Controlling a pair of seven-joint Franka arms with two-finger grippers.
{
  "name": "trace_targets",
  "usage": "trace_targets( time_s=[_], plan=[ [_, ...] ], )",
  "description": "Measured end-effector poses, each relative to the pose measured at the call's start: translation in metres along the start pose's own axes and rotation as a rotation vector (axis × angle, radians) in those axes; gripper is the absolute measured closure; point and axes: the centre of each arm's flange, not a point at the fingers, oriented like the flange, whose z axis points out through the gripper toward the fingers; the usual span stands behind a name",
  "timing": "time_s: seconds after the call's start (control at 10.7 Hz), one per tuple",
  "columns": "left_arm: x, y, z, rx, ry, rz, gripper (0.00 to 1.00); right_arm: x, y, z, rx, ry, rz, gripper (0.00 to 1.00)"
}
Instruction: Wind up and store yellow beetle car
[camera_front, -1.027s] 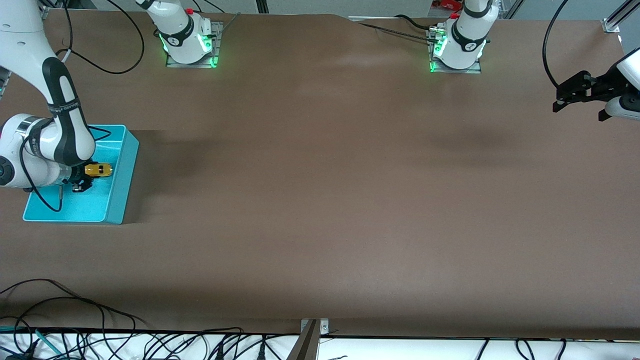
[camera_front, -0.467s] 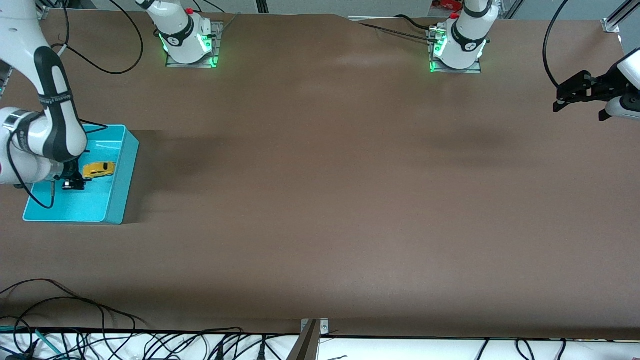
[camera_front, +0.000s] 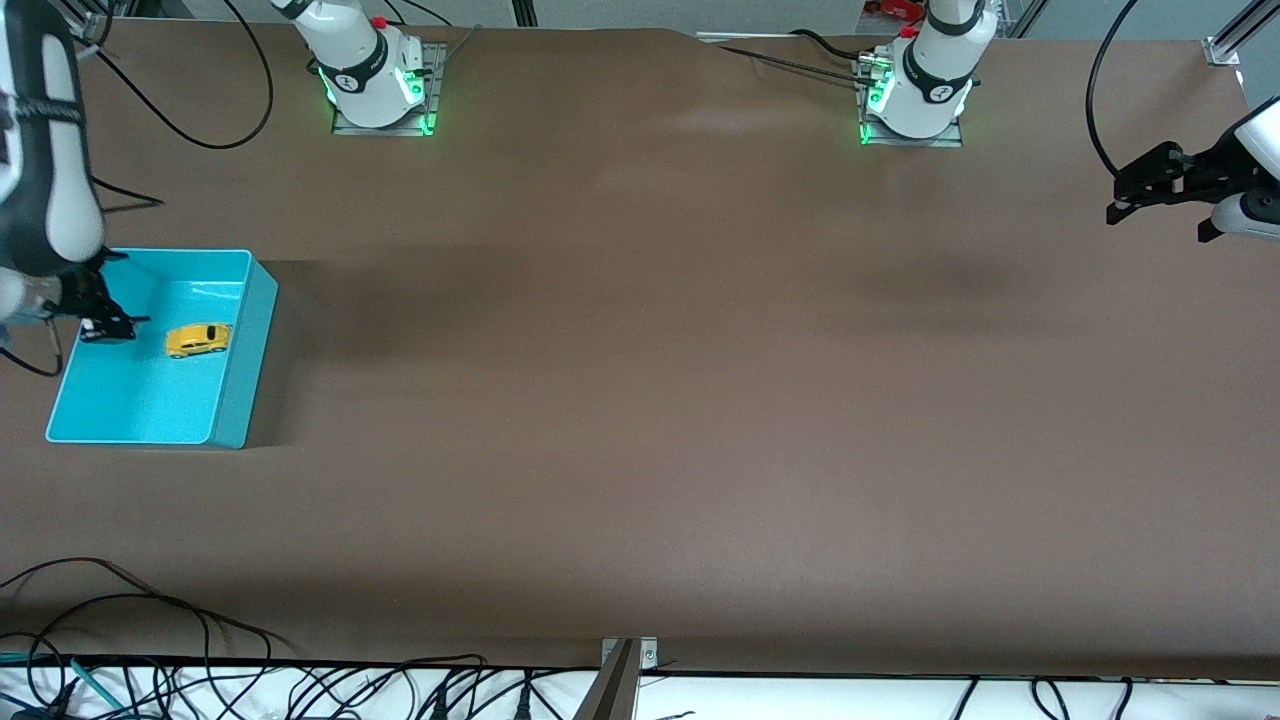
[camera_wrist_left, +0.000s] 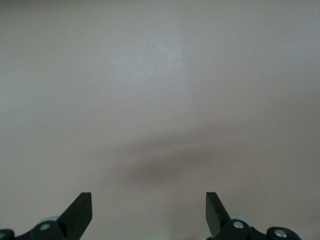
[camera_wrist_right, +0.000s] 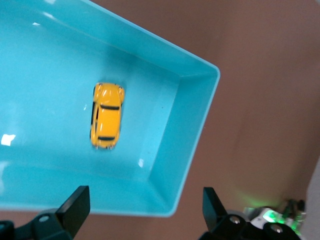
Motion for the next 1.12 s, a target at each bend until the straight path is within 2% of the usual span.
trace_targets(
  time_s=[0.19,0.47,0.56,0.75,0.84,1.12],
  plan=[
    [0.0,0.0,0.0,0.0,0.0,0.0,0.0,-0.026,-0.003,-0.063,0.044,0.011,-0.178,0.0],
    [0.0,0.0,0.0,0.0,0.0,0.0,0.0,-0.074,-0.007,-0.137,0.185,0.048,-0.506,0.0],
    [0.0,0.0,0.0,0.0,0.0,-0.001,0.0,-0.081,0.003,-0.153,0.214,0.078,-0.638,0.0],
    [0.0,0.0,0.0,0.0,0.0,0.0,0.0,-0.099,0.013,-0.172,0.263,0.185,-0.879,0.0],
    [0.0,0.0,0.0,0.0,0.0,-0.001,0.0,-0.114,0.012,-0.173,0.282,0.232,-0.946,0.0],
    [0.0,-0.001,0.0,0.0,-0.001,-0.001,0.0,-0.151,0.005,-0.169,0.278,0.267,-1.067,0.0]
  ],
)
